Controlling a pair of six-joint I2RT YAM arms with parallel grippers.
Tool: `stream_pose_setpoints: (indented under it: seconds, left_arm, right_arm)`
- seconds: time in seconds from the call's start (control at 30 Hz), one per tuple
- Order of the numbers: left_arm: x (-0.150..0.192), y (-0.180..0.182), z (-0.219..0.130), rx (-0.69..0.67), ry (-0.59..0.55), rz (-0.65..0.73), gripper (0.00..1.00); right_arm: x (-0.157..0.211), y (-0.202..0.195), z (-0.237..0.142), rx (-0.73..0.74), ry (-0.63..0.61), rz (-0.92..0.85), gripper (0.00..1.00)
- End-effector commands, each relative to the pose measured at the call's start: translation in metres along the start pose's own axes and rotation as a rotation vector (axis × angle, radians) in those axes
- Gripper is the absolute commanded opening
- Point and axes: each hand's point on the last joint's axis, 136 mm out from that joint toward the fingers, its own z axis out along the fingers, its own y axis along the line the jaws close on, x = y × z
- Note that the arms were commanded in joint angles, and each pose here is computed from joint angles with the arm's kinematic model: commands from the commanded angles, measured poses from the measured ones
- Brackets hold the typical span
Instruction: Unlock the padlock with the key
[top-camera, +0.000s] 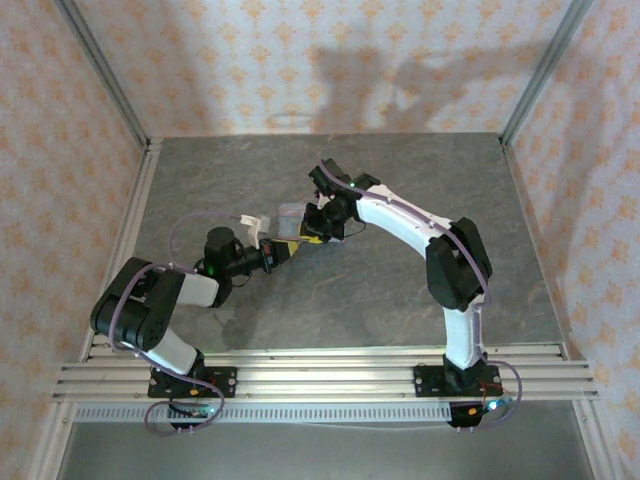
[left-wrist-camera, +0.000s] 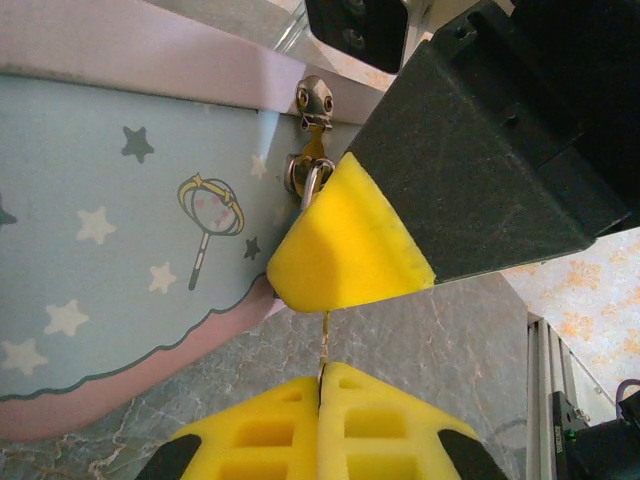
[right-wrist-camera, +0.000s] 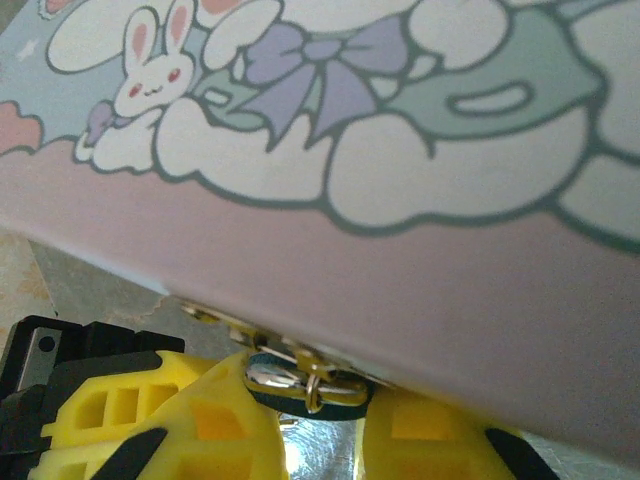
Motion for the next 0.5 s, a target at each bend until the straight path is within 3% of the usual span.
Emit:
stream_pose_setpoints:
  seconds: [0.0, 0.47]
  left_arm:
    - [-0.0013, -0.0038, 0.0010, 0.013, -0.015, 0.010, 0.00]
    - [0.0001, 0.0031, 0.0048, 0.027, -0.049, -0.052, 0.00]
  right_arm:
    - [-0.0084, 0.0164, -0.0104, -0.064, -0.018, -0.012, 0.00]
    - [-0.0102, 0.0161, -0.0114, -0.089, -0.022, 0.009, 0.00]
